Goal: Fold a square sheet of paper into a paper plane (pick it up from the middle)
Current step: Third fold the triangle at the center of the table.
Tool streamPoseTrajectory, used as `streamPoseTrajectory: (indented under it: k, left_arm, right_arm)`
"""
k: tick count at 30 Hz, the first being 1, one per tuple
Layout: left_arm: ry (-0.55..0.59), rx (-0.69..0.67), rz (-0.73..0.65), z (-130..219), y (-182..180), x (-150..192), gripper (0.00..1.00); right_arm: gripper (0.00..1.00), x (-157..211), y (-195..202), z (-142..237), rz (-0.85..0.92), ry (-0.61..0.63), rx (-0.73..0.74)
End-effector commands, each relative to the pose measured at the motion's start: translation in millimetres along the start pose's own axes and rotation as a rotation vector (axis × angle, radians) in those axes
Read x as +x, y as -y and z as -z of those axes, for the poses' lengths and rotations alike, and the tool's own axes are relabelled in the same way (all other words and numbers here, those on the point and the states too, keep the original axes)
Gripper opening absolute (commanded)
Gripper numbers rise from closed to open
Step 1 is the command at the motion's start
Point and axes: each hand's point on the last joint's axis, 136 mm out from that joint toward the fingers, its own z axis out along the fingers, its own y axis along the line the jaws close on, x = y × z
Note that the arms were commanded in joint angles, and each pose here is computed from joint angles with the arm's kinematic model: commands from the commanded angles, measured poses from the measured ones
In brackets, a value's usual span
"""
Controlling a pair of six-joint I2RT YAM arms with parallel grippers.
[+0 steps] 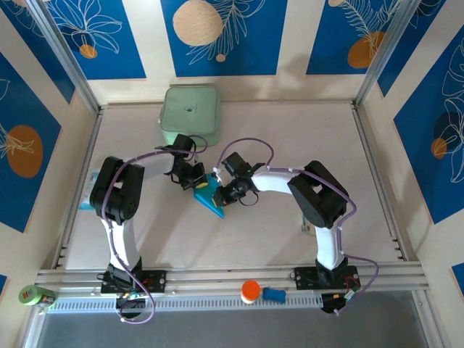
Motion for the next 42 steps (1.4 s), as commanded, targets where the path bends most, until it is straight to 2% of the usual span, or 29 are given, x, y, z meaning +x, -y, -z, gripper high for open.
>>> streamPoseTrajectory:
  k: [1, 6, 13, 42]
  left_arm:
    - [-0.050, -0.055, 0.011, -14.0, -14.8, 11.4, 0.07]
    - [-0.048, -0.054, 0.012, -14.2, -14.7, 11.0, 0.07]
    - [-0.053, -0.051, 0.011, -15.1, -14.5, 11.8, 0.07]
    - [-0.053, -0.047, 0.012, -14.0, -13.9, 13.1, 0.07]
  right_arm:
    - [0.11, 0.5, -12.3, 11.6, -0.040, -0.015, -0.061]
    - [0.05, 1.8, -11.3, 10.4, -0.052, -0.025, -0.061]
    - [0.03, 0.4, -3.6, 5.6, -0.044, -0.031, -0.019]
    - [0.02, 2.1, 6.0, -4.4, -0.043, -0.061, 0.025]
